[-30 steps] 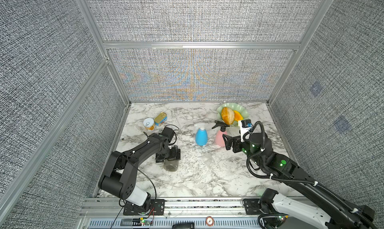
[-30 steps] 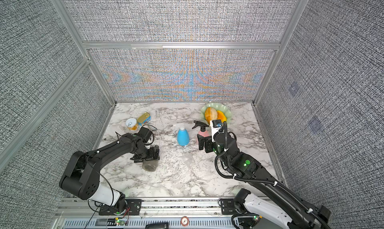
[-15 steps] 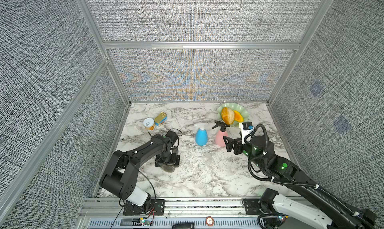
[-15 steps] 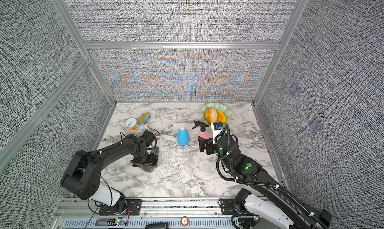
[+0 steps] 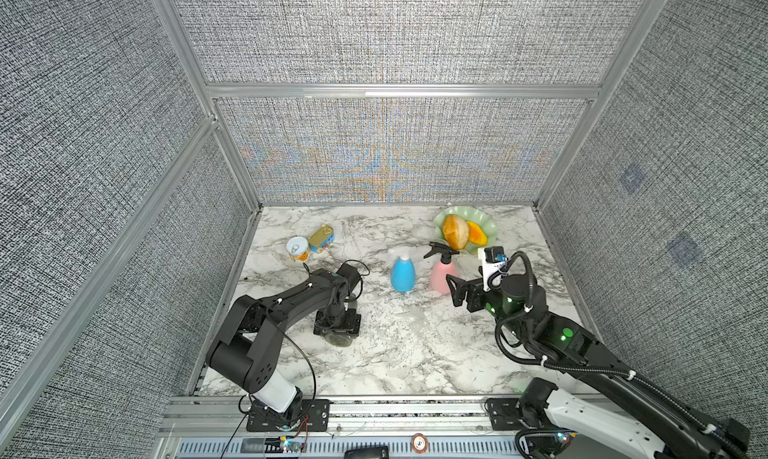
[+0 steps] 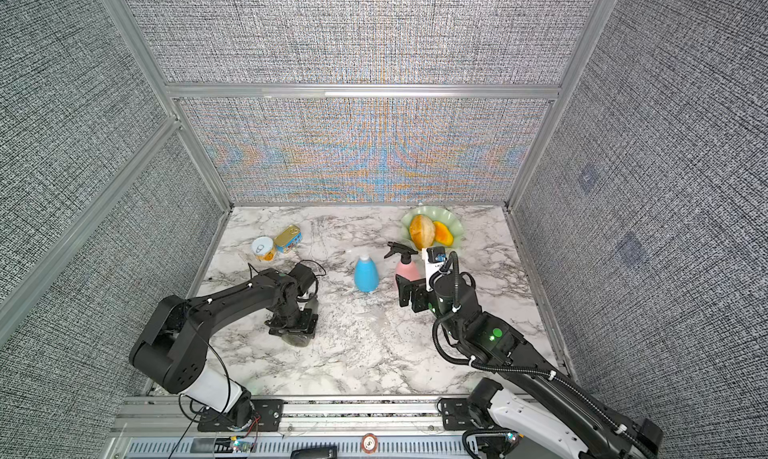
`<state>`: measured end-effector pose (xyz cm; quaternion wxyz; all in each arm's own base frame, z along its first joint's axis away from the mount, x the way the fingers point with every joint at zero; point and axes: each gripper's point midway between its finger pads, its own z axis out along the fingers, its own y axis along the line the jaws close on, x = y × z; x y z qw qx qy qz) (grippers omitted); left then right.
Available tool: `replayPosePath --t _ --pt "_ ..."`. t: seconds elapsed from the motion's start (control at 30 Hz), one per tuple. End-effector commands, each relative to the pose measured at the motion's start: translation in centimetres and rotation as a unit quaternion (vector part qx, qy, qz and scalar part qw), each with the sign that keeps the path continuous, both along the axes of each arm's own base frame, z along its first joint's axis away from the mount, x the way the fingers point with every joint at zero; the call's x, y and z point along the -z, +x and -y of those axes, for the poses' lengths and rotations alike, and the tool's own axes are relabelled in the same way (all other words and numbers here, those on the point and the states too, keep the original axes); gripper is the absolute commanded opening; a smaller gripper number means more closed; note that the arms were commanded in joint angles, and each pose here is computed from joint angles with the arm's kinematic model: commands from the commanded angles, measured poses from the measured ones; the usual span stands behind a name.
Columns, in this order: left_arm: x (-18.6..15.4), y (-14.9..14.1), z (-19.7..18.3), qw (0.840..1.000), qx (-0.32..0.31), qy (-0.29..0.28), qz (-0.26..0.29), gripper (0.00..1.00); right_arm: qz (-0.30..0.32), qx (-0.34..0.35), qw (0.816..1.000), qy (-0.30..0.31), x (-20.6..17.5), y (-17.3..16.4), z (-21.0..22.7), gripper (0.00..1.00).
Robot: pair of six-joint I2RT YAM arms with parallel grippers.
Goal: Attach spray nozzles to spray bottles
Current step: Pick up the spray bottle from the center of the board.
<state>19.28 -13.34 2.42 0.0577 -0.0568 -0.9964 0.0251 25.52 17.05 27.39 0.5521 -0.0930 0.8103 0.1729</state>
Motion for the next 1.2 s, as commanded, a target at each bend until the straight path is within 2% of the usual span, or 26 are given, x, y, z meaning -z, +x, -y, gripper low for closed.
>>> replayPosePath --t 0.0,0.07,0.23,0.33,0.4,0.43,0.5,0.53,0.57,0.6,0.67,0.7,0.73,0.77,0.87,1.0,1.07,1.17 --pt "0.2 0.1 0.3 1.0 0.004 -0.006 0.003 0.82 0.008 0.004 1.0 0.012 -0.8 0.0 0.2 0.99" --pt "-0.3 0.4 0.4 1.0 0.006 -0.006 0.013 0.77 0.009 0.004 1.0 0.013 -0.9 -0.1 0.2 0.99" --pt "-4.2 2.9 1.0 0.997 0.012 -0.011 0.073 0.78 0.006 -0.001 1.0 0.019 -1.3 -0.1 -0.1 0.99" --pt "-8.3 5.0 2.7 0.989 0.025 -0.058 0.136 0.79 0.006 -0.019 0.999 0.025 -2.0 -0.2 -0.9 0.99" --pt "-11.9 6.4 4.2 0.973 0.047 -0.105 0.198 0.78 0.007 -0.042 0.999 0.03 -2.8 -0.4 -1.7 0.98" --pt "-14.2 7.1 5.2 0.957 0.071 -0.133 0.247 0.78 0.009 -0.062 0.997 0.036 -3.3 -0.8 -2.3 0.98" --pt "-19.2 7.4 7.6 0.908 0.121 -0.208 0.344 0.78 0.019 -0.1 0.994 0.05 -4.8 -1.5 -3.4 0.98" --pt "-22.0 6.9 9.0 0.863 0.169 -0.262 0.398 0.79 0.025 -0.12 0.991 0.057 -5.7 -1.8 -4.0 0.98" --pt "-25.0 6.0 10.3 0.802 0.215 -0.313 0.461 0.79 0.026 -0.146 0.987 0.06 -6.1 -2.3 -4.7 0.97" --pt "-27.5 5.2 10.8 0.746 0.239 -0.345 0.516 0.8 0.045 -0.158 0.983 0.076 -8.4 -2.6 -5.0 0.96" --pt "-31.9 3.4 10.6 0.631 0.254 -0.388 0.621 0.81 0.058 -0.188 0.977 0.087 -10.3 -3.0 -6.0 0.95" --pt "-33.2 2.8 10.3 0.595 0.256 -0.398 0.65 0.83 0.064 -0.212 0.971 0.089 -11.1 -3.5 -6.7 0.94" --pt "-34.1 2.5 10.3 0.572 0.262 -0.4 0.666 0.84 0.075 -0.247 0.961 0.096 -12.3 -4.2 -7.6 0.92" --pt "-34.6 2.4 10.8 0.562 0.277 -0.404 0.667 0.84 0.081 -0.284 0.949 0.108 -13.3 -5.1 -8.6 0.91" --pt "-34.9 2.3 12.4 0.557 0.31 -0.425 0.643 0.82 0.081 -0.357 0.923 0.119 -15.1 -6.6 -11.0 0.91" --pt "-35.1 1.4 13.1 0.52 0.321 -0.462 0.642 0.83 0.074 -0.394 0.914 0.067 -14.5 -6.8 -14.2 0.89" --pt "-34.8 1.1 13.4 0.516 0.329 -0.471 0.636 0.83 0.094 -0.399 0.911 0.054 -14.8 -7.0 -15.4 0.89" --pt "-34.6 0.8 13.6 0.514 0.333 -0.48 0.628 0.84 0.098 -0.372 0.921 0.06 -15.2 -5.6 -16.1 0.9"
